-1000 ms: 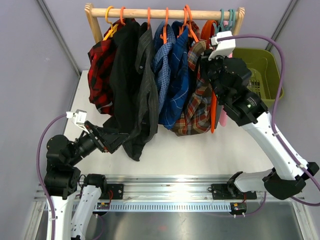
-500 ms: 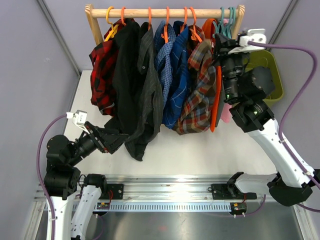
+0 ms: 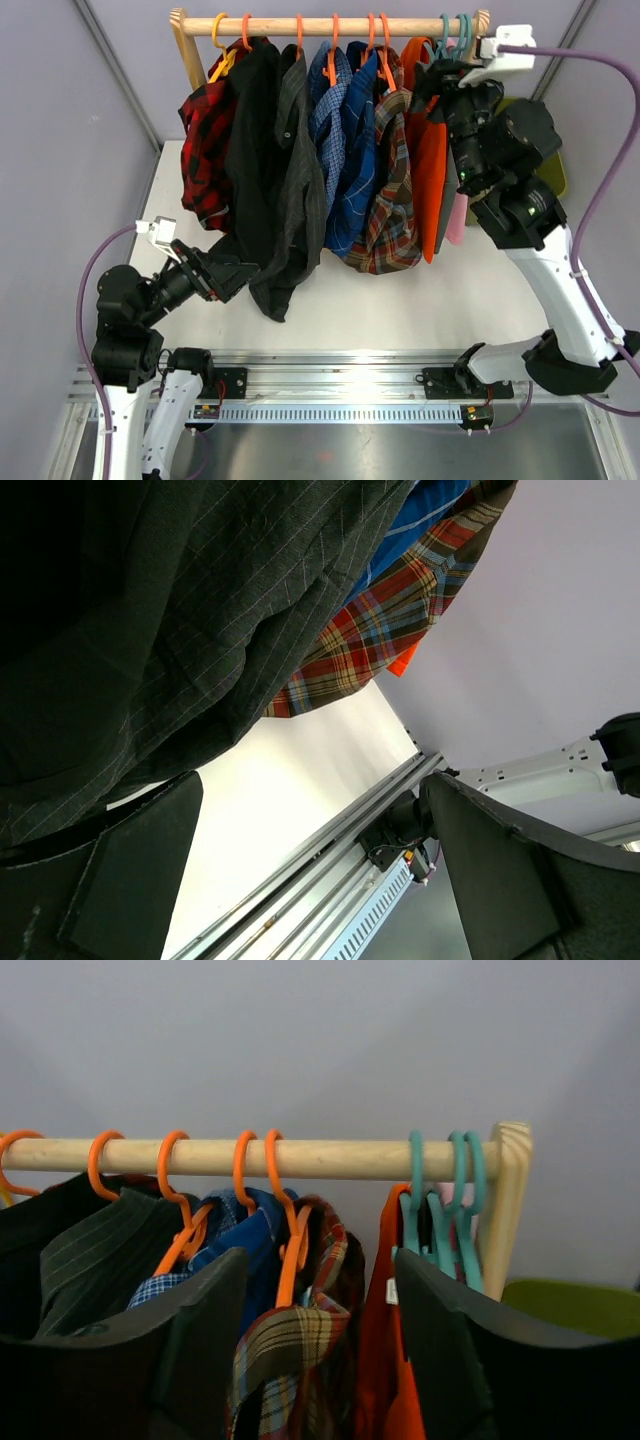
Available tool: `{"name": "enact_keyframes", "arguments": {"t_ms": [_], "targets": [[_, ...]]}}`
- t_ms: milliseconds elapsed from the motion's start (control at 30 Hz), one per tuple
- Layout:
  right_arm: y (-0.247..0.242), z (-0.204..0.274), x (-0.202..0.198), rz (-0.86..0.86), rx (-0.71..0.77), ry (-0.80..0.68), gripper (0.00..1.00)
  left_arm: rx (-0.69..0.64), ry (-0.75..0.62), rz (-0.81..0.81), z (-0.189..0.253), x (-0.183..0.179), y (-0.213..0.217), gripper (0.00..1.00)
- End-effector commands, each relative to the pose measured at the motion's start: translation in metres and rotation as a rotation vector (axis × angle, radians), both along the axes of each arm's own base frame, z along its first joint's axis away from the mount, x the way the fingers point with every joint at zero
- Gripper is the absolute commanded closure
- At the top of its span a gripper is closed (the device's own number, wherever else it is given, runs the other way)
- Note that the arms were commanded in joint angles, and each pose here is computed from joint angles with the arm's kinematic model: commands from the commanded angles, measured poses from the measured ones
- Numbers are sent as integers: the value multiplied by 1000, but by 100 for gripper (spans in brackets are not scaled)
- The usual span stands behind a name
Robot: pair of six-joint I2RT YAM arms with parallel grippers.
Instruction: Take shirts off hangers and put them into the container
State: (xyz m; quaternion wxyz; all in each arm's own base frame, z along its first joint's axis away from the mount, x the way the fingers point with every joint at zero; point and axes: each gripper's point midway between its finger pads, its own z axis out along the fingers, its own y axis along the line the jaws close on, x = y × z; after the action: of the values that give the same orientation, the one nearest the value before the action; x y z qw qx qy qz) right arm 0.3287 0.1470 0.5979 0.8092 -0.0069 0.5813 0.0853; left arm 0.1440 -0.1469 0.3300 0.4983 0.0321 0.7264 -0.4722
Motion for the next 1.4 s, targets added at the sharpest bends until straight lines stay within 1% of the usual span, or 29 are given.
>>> {"name": "enact_keyframes", "arguments": {"t_ms": [0,33,67,100,167,200,233,367,567,667,733,767,800,833,933,1033,1067,1100,1133,1167,1200,1233,1300,1367], "targets": [[13,-16,1,61,-47,157,27,-14,-16,-17,2,3,-3,1],[16,-22,3,66,-47,184,26,-18,-16,-17,2,3,-3,1],[23,-38,10,69,-80,243,26,-20,-19,-18,2,2,-3,1],[22,-36,8,69,-72,250,26,-20,-21,-19,2,2,-3,1],[24,-55,14,48,-86,321,27,-16,-21,-17,1,2,-3,1],[22,-59,15,38,-95,335,27,-14,-23,-16,1,2,-3,1],[21,-63,16,20,-60,354,28,-12,-20,-19,0,1,-3,1],[25,-91,20,9,-85,448,30,-5,-20,-16,-3,1,-2,1],[39,-126,31,18,-112,540,30,-3,-22,-13,-4,0,-2,1],[44,-139,38,7,-120,561,31,3,-29,-9,-4,-3,-1,1],[41,-142,43,-26,-120,562,50,7,-26,-6,-5,-4,0,1],[39,-139,46,-44,-112,548,63,11,-26,-5,-6,-5,0,1],[33,-139,50,-77,-104,545,80,12,-29,-5,-5,-5,0,1],[31,-140,53,-92,-105,547,100,13,-30,-4,-5,-7,1,1],[22,-132,60,-146,-107,514,100,17,-39,-3,-3,-10,1,1],[7,-102,60,-203,-70,427,100,19,-40,-3,-3,-12,1,1],[4,-83,61,-209,-25,364,100,19,-38,-4,-3,-13,1,1],[-1,-74,60,-228,-19,331,100,19,-40,-4,-3,-13,1,1],[-8,-57,53,-229,19,282,100,19,-41,-6,-2,-14,1,1],[-12,-36,51,-237,51,212,100,19,-43,-6,-2,-15,1,1],[-17,-27,49,-253,51,182,100,18,-43,-6,-2,-15,1,1],[-23,-5,42,-251,102,111,100,16,-44,-7,-2,-16,1,1],[-28,9,37,-249,103,62,100,16,-44,-7,-2,-16,1,1],[-33,27,28,-242,139,-4,100,14,-42,-7,-2,-16,1,1]]}}
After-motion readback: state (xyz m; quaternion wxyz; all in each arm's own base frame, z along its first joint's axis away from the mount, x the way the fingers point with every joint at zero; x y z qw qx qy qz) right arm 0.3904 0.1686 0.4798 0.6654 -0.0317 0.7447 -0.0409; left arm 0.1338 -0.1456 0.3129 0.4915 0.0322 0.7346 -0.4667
